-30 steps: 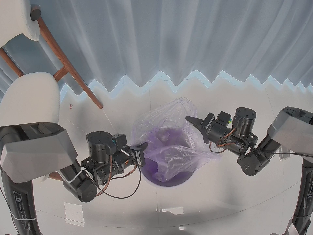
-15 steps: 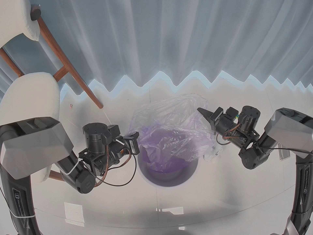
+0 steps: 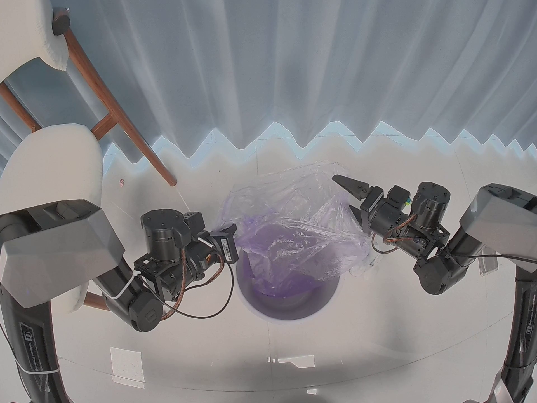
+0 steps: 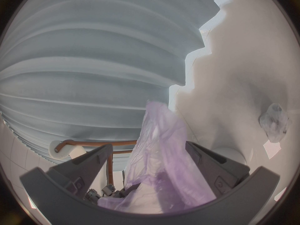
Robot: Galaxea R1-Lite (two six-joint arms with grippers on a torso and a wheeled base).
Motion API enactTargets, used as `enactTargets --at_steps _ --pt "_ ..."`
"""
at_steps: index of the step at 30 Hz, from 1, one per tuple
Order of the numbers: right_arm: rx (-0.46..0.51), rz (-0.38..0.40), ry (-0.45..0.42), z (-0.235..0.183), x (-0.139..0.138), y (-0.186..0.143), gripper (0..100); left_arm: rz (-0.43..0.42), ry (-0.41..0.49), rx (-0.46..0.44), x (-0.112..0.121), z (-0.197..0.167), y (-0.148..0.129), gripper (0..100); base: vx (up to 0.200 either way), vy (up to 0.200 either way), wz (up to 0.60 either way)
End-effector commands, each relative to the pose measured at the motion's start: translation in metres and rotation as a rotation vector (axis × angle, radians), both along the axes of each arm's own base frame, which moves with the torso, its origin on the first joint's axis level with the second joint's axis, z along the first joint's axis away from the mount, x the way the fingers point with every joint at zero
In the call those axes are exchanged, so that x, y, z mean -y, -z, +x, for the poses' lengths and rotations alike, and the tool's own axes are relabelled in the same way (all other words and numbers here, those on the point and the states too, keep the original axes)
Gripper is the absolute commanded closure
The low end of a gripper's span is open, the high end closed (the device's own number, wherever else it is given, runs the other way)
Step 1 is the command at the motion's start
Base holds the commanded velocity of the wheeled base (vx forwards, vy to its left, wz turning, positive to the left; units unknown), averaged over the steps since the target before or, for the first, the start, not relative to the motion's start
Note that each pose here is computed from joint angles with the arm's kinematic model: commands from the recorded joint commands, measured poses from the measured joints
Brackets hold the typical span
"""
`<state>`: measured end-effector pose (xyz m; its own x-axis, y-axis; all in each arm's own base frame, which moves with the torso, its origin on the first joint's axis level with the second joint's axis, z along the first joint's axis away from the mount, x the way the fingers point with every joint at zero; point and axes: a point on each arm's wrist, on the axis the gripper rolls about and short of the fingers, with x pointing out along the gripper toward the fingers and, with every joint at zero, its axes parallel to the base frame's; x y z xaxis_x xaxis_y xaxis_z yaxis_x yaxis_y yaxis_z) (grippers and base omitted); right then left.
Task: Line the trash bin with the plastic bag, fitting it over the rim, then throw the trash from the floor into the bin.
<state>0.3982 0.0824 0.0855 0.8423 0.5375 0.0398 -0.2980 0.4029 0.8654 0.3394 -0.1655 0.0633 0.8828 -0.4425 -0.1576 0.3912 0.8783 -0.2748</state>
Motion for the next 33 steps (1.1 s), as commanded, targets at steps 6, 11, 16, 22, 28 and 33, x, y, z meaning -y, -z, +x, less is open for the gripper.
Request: enactTargets --at_steps 6,11,16,22,28,33 --pt "-0.059 -0.176 0.002 -0.042 0.014 -0.074 0 0.060 -0.053 0.062 -0.006 -0.004 -0.014 100 0.000 0.000 0.00" --pt "-0.136 -0.342 -0.004 -0.056 0.025 -0.074 0 0.065 -0.047 0.068 -0.004 -0.006 -0.015 100 0.000 0.000 0.00" --pt "-0.206 -0.379 -0.047 -0.062 0.017 -0.067 0 0.067 -0.035 0.066 -0.006 -0.016 -0.021 100 0.000 0.000 0.00" --pt "-0.257 -0.394 -0.129 -0.067 -0.007 -0.045 0 0.127 -0.008 0.063 -0.011 -0.024 -0.018 100 0.000 0.000 0.00" --pt "-0.294 -0.410 -0.186 -0.077 -0.023 -0.035 0 0.139 -0.003 0.066 -0.010 -0.026 -0.016 100 0.000 0.000 0.00" --pt "-0.314 -0.416 -0.188 -0.077 -0.023 -0.029 0 0.132 -0.003 0.080 -0.010 -0.027 -0.021 100 0.000 0.000 0.00"
